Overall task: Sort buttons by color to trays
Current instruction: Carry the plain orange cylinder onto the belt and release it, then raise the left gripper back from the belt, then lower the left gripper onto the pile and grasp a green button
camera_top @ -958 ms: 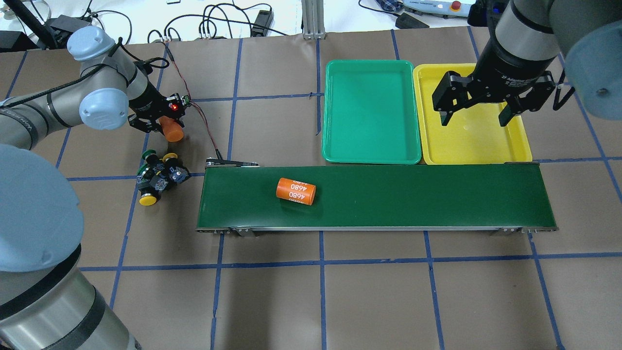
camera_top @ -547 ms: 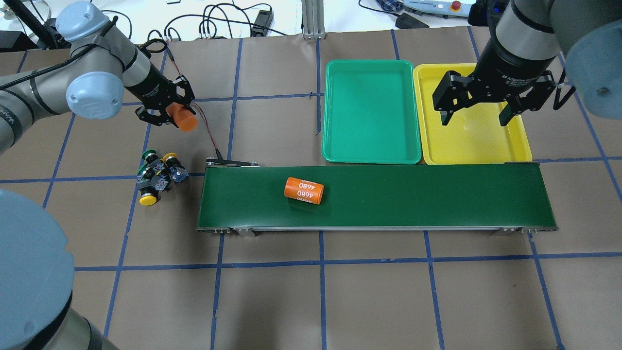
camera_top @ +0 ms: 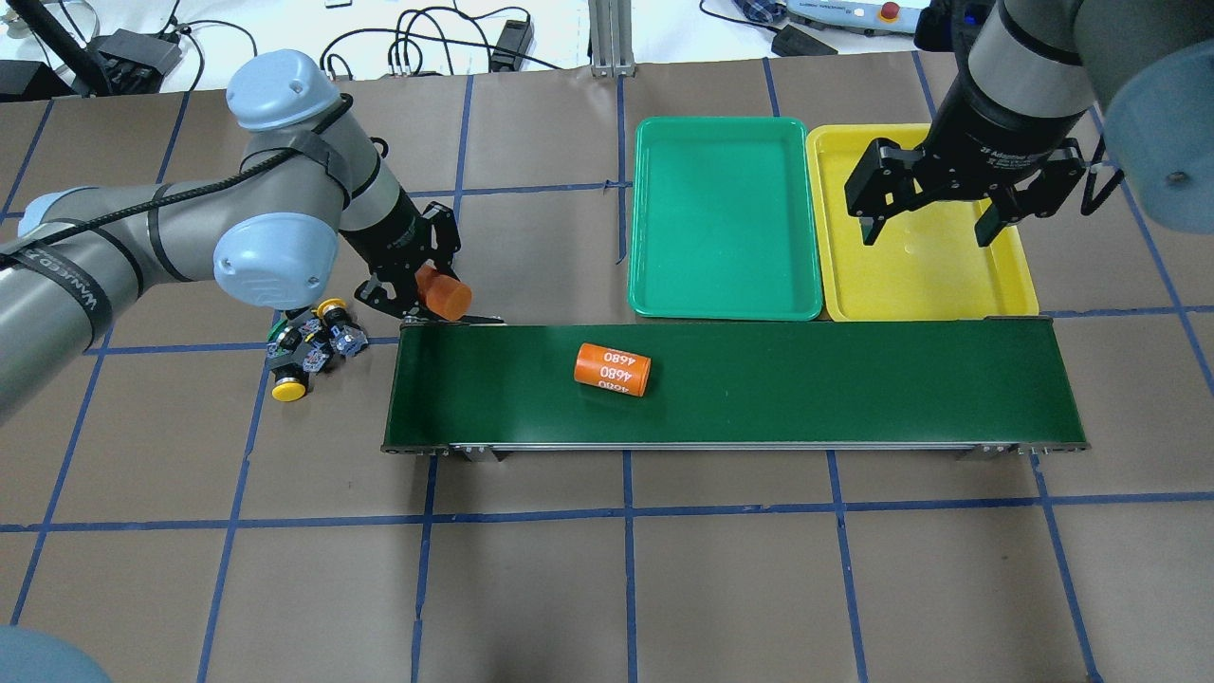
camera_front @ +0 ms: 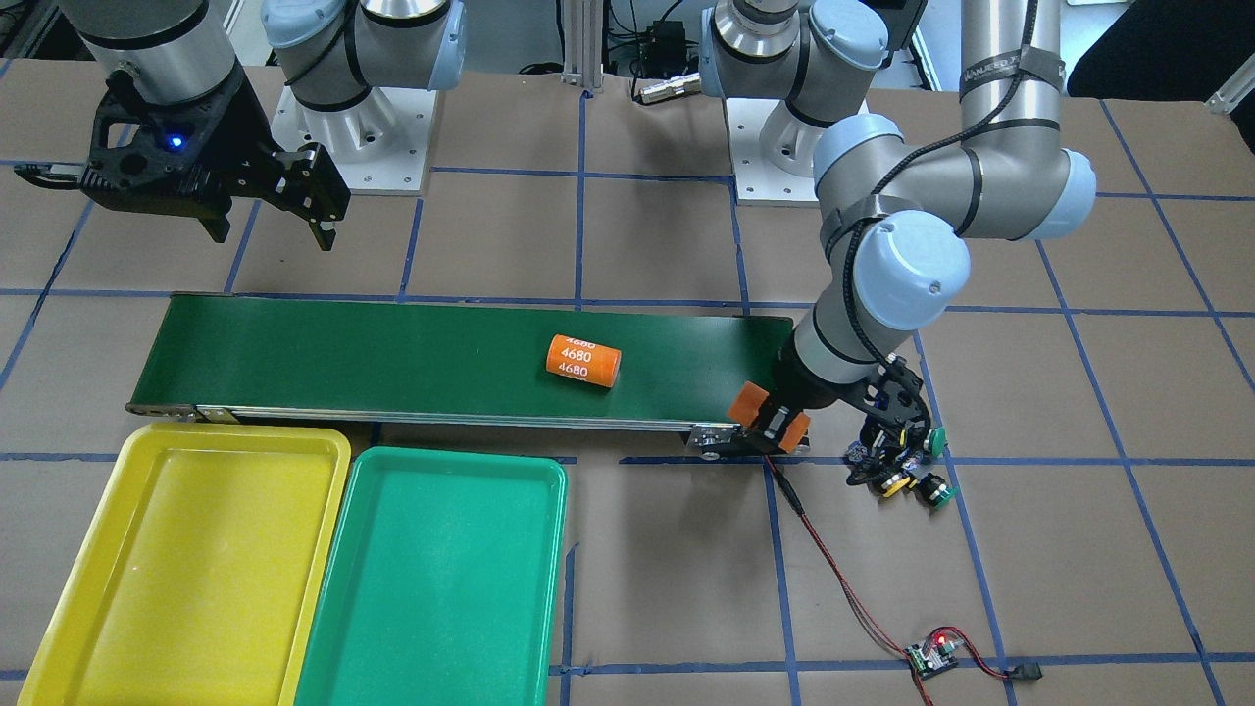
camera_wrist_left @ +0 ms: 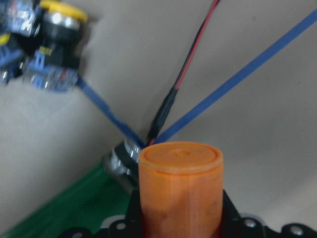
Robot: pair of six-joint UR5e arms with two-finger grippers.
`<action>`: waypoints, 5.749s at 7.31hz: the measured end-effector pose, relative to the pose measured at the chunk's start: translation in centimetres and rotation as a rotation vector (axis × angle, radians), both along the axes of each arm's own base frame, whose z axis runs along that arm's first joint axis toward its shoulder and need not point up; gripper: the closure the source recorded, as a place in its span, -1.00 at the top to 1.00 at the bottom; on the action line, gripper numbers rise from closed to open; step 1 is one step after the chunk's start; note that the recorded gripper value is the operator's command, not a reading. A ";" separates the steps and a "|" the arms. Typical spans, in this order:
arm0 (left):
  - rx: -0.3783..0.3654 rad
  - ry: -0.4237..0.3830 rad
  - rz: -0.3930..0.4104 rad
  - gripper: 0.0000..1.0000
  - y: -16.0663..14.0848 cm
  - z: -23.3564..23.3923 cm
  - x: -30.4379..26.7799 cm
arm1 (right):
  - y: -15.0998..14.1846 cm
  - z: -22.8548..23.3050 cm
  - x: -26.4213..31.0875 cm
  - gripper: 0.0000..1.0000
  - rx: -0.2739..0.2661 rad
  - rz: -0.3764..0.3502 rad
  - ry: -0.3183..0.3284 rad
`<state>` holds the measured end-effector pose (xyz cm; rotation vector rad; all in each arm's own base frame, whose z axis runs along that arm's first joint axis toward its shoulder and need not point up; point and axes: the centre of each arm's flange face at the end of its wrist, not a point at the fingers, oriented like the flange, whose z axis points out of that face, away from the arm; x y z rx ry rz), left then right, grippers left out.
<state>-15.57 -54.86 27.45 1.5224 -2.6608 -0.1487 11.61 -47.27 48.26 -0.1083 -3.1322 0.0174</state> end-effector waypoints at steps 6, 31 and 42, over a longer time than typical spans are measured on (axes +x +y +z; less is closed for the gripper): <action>0.097 -0.061 0.137 0.91 5.9 -2.5 -4.9 | 0.0 0.0 0.0 1.00 0.000 -0.001 0.000; -0.152 -0.149 -0.297 0.93 3.7 -4.2 20.8 | -0.1 -0.1 0.0 1.00 -0.014 -0.007 -0.001; -0.148 -0.134 -0.366 -0.69 3.8 -5.9 19.9 | -0.3 0.0 -0.1 1.00 -0.027 -0.004 -0.001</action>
